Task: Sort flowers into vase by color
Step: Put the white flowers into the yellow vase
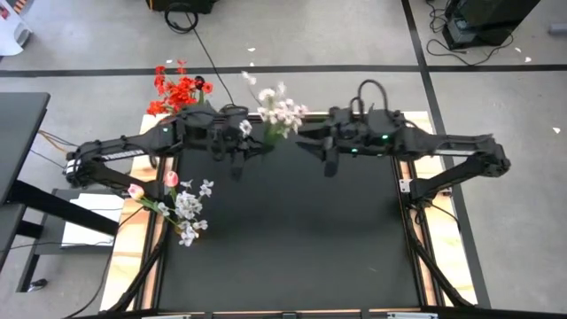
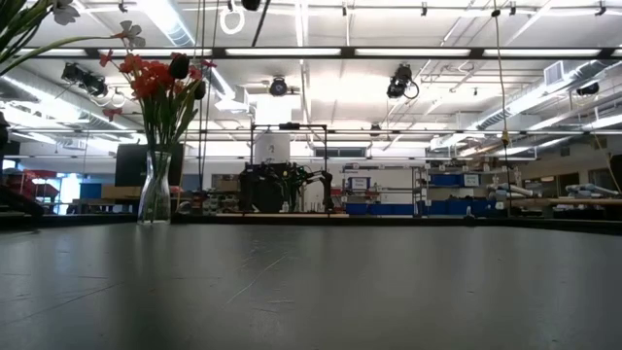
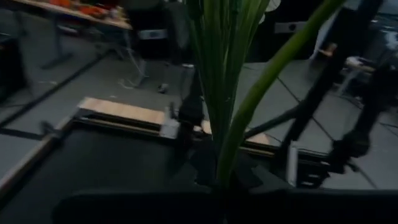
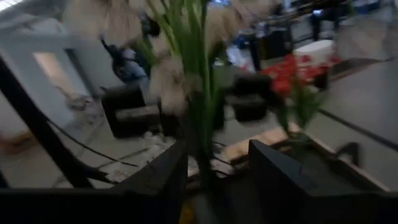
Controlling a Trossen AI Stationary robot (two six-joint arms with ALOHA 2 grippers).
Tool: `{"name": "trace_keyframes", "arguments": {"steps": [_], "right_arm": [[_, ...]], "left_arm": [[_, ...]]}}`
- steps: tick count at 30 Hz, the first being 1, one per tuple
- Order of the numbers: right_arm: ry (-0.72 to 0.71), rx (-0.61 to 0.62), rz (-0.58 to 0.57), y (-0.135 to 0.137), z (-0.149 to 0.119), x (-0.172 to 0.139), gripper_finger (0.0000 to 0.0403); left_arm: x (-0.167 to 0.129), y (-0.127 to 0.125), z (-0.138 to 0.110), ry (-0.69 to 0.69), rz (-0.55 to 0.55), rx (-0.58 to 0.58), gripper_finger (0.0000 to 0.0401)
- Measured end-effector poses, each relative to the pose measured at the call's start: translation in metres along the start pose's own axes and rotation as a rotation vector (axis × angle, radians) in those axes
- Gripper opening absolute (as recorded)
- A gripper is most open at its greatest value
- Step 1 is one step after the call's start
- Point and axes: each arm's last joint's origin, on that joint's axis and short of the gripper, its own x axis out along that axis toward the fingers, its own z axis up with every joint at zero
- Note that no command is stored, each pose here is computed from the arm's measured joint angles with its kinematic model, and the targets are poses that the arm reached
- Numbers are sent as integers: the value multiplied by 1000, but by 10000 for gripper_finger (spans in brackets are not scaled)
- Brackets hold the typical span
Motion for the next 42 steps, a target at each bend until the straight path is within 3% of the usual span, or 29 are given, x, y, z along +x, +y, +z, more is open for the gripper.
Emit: {"name": "trace_keyframes", "arguments": {"steps": [10,20,30,42], "right_arm": [[-4,-43,-96,0,20,-61,176],[-51,-132,-104,1,31,-84,176],[-54,-130,-102,1,30,-81,176],[-57,-86,-99,1,30,-79,176]], "left_arm": [[-55,2,16,-51,183,91,7],[-128,-8,18,-83,391,132,7],[-201,-29,4,-109,435,137,6],[-222,-37,-7,-62,386,184,6]]}}
